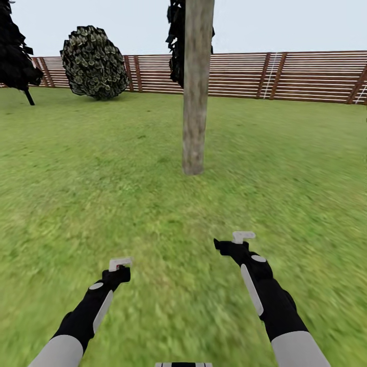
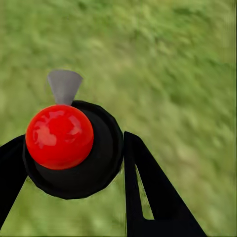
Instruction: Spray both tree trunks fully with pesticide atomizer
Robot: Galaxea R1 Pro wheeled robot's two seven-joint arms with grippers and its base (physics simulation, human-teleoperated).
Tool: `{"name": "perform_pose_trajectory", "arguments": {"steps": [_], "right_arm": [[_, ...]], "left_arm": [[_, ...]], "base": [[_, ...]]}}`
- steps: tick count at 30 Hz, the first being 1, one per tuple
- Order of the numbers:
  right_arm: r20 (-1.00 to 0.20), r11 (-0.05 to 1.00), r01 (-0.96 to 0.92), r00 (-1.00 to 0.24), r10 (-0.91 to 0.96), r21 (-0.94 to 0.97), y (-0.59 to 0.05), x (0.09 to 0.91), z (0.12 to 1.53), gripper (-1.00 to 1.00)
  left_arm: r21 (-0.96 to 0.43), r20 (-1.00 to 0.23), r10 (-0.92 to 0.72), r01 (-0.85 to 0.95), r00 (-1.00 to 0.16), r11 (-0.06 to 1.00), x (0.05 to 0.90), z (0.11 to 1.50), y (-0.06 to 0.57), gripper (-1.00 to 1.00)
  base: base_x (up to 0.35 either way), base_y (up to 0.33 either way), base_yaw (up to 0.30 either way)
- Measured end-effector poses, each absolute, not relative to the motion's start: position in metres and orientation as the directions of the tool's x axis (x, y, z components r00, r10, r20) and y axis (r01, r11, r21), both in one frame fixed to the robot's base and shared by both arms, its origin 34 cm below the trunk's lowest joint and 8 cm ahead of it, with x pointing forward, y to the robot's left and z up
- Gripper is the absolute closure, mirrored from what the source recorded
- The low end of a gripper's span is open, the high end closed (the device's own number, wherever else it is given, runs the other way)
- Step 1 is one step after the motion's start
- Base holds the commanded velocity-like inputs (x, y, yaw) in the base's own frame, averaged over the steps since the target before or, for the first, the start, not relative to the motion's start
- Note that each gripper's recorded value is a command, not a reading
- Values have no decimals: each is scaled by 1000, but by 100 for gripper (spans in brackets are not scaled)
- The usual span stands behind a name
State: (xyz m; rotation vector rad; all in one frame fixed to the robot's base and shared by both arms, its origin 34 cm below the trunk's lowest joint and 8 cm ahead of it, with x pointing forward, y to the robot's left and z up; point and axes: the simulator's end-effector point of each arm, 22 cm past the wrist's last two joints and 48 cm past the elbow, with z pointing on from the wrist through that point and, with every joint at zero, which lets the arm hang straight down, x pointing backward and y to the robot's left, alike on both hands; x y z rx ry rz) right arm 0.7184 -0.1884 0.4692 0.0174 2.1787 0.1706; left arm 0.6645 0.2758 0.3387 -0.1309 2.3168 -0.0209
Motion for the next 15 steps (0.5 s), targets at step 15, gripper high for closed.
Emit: {"name": "perform_pose_trajectory", "arguments": {"steps": [15], "right_arm": [[-814, 990, -51, -576, 76, 129, -188, 718, 469, -100]], "left_arm": [[-57, -731, -101, -88, -675, 995, 665, 339, 275, 100]], "base": [[338, 0, -58]]}}
